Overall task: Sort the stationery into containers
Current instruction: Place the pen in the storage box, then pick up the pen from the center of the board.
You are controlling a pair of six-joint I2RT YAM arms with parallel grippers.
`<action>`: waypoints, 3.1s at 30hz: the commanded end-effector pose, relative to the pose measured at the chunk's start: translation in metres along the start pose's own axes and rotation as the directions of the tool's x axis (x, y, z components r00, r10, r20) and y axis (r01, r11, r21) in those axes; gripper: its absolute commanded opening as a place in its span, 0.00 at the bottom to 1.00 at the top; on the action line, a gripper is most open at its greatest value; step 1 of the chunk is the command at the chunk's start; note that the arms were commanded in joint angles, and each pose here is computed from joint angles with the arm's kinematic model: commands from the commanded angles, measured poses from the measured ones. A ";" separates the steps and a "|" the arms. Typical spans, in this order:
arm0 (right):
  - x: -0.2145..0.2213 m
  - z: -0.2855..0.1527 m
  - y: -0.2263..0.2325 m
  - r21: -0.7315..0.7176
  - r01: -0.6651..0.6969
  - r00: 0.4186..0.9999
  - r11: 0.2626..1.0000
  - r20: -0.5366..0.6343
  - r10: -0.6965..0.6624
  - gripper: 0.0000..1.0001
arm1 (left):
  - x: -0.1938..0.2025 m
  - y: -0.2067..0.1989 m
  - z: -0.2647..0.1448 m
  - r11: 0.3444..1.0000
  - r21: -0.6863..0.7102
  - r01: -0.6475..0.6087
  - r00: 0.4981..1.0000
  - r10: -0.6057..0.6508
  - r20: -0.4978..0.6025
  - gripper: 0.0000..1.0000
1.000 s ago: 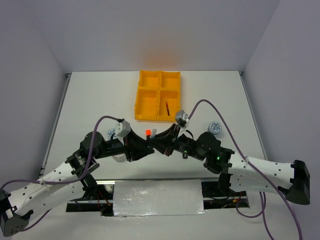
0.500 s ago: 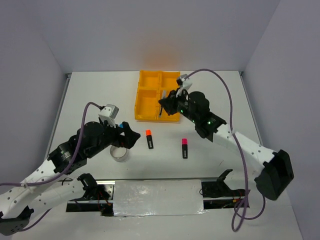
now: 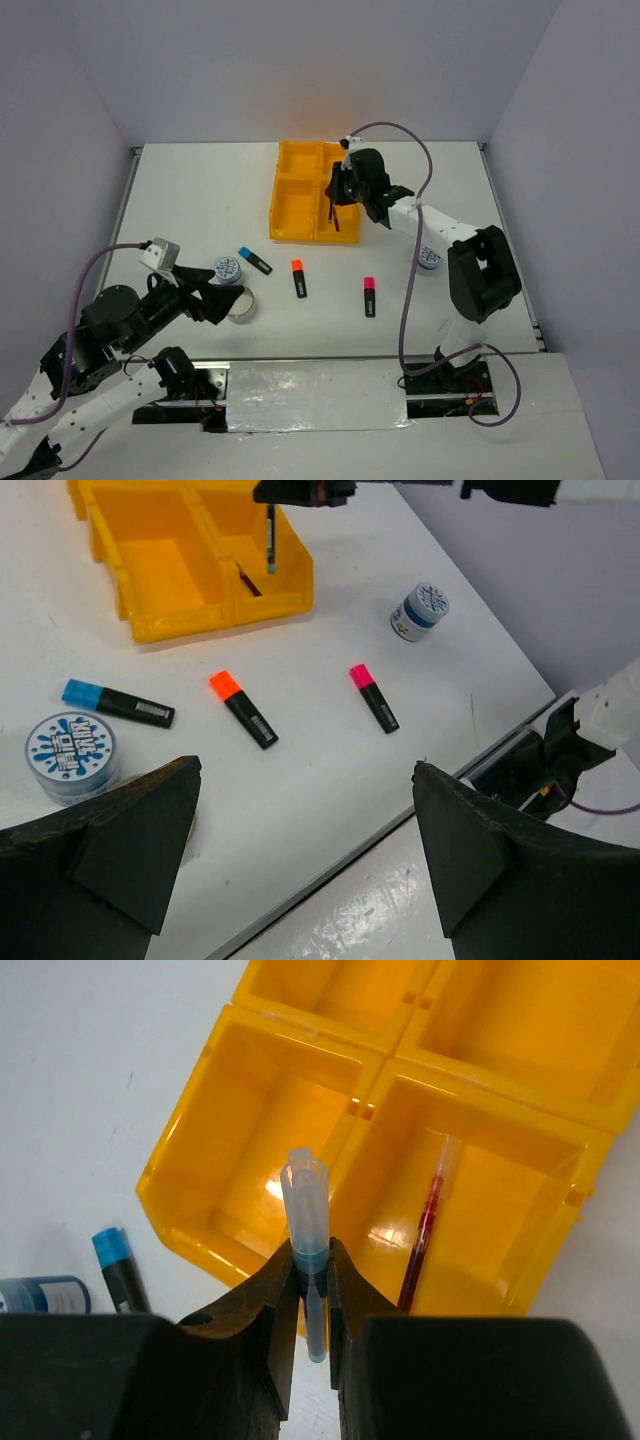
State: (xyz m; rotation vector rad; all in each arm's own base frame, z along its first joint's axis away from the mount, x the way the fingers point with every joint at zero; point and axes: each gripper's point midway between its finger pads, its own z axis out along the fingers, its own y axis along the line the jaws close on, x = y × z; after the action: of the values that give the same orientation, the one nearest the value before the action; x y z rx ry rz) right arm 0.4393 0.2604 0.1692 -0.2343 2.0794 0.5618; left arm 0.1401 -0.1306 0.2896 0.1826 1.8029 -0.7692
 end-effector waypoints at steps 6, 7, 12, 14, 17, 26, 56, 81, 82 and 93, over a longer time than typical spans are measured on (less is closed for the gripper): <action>-0.017 0.031 -0.020 0.054 0.051 0.998 0.997 0.020 -0.052 0.00 | 0.015 -0.021 0.017 0.992 0.110 -0.058 0.995 0.066 -0.077 0.99; -0.013 0.034 -0.022 0.055 0.053 0.998 0.997 0.014 -0.054 0.00 | 0.016 -0.021 0.019 0.992 0.110 -0.060 0.994 0.069 -0.085 0.99; 0.011 0.053 -0.031 0.057 0.077 0.996 0.995 -0.045 -0.075 0.02 | 0.019 -0.027 0.019 0.987 0.147 -0.063 0.993 0.077 -0.091 0.99; 0.019 0.056 -0.037 0.066 0.076 0.995 0.995 -0.064 -0.072 0.02 | 0.018 -0.028 0.018 0.986 0.156 -0.064 0.993 0.078 -0.087 0.99; 0.032 0.056 -0.037 0.052 0.064 0.994 0.997 -0.092 -0.059 0.07 | 0.017 -0.032 0.016 0.981 0.180 -0.069 0.993 0.084 -0.079 0.99; 0.041 0.063 -0.039 0.053 0.057 0.991 0.997 -0.123 -0.050 0.29 | 0.016 -0.035 0.013 0.978 0.198 -0.069 0.994 0.085 -0.075 0.99; 0.125 -0.184 -0.031 0.319 -0.062 0.965 0.946 -0.221 0.138 0.79 | -0.003 0.074 -0.001 0.885 -0.445 0.139 0.990 -0.117 0.077 0.99; 0.248 -0.140 -0.036 0.360 0.076 0.850 0.930 -0.511 0.129 0.44 | -0.001 0.053 0.008 0.943 -0.318 0.094 0.996 -0.086 0.038 0.99; 0.250 -0.139 -0.033 0.352 0.079 0.848 0.933 -0.516 0.123 0.43 | -0.002 0.052 0.008 0.945 -0.314 0.094 0.996 -0.085 0.042 0.99; 0.261 -0.127 -0.030 0.334 0.109 0.834 0.936 -0.543 0.097 0.39 | 0.002 0.050 0.013 0.948 -0.310 0.077 0.997 -0.076 0.014 0.99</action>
State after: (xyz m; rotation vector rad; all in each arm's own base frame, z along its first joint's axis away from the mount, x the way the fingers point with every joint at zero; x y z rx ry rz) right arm 0.2088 0.1734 0.0100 -0.1903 2.7039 0.0642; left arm 0.1700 -0.0951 0.2528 -0.1173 1.9508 -0.5081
